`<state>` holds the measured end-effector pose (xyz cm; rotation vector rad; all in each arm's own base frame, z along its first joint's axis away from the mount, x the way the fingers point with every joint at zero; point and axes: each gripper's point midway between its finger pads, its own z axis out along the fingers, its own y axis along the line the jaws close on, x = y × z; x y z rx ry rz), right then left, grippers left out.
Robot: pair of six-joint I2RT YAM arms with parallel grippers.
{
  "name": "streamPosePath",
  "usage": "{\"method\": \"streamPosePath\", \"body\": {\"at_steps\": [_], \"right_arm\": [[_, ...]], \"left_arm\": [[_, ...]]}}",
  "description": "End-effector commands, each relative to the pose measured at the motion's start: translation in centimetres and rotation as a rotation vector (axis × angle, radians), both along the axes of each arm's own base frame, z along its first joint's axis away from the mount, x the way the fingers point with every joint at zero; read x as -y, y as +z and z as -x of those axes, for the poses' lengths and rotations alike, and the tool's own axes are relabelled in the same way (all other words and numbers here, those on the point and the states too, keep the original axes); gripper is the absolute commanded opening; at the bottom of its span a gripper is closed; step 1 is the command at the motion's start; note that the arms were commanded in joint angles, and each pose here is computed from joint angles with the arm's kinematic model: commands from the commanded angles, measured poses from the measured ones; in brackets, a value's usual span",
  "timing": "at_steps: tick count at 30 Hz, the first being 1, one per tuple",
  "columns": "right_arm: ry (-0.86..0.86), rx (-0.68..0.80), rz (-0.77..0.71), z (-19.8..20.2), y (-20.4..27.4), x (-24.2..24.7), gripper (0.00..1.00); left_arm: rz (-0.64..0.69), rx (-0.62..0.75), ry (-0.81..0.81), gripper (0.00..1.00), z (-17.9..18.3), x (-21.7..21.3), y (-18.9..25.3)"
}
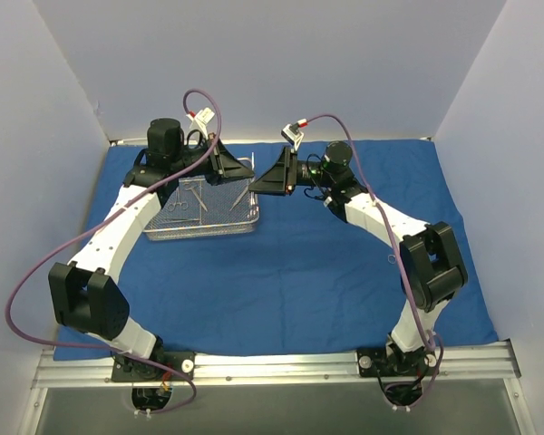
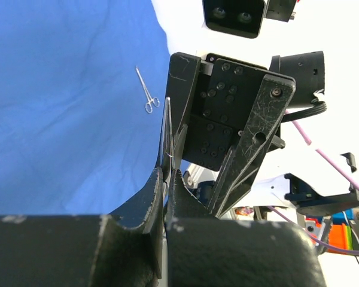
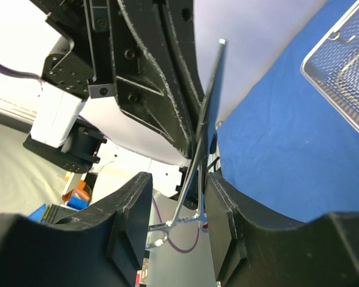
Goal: Open and lay out the surgical kit
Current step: Place the medical item in the surgical kit.
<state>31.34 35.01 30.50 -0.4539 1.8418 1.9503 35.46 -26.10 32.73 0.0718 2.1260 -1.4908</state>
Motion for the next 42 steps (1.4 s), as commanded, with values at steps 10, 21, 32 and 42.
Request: {"method": "streamPosePath", "body": {"at_steps": [10,21,32,42], "right_arm": [[0.102,0.095,-0.121,2.8,3.7,0.2,0.00],[-0.291,0.070,0.564,-4.2,-6.8,7.9,0.00],[-0.638,-0.204,1.608,0.7,-21.0,30.4,0.00],[-0.663,-0.338,1.756,1.4,-26.5,34.1,0.00]], "left_arm": [[0.062,0.092,-0.034,0.13,1.1,0.1,2.7],[-0.348,0.147,0.313,1.00,-1.7,-9.2,-1.4],[-0.882,0.083,0.394,0.94,1.6,-17.9,-8.6],[-0.718,0.058,0.276,0.94,1.4,-14.5,-9.8]]}}
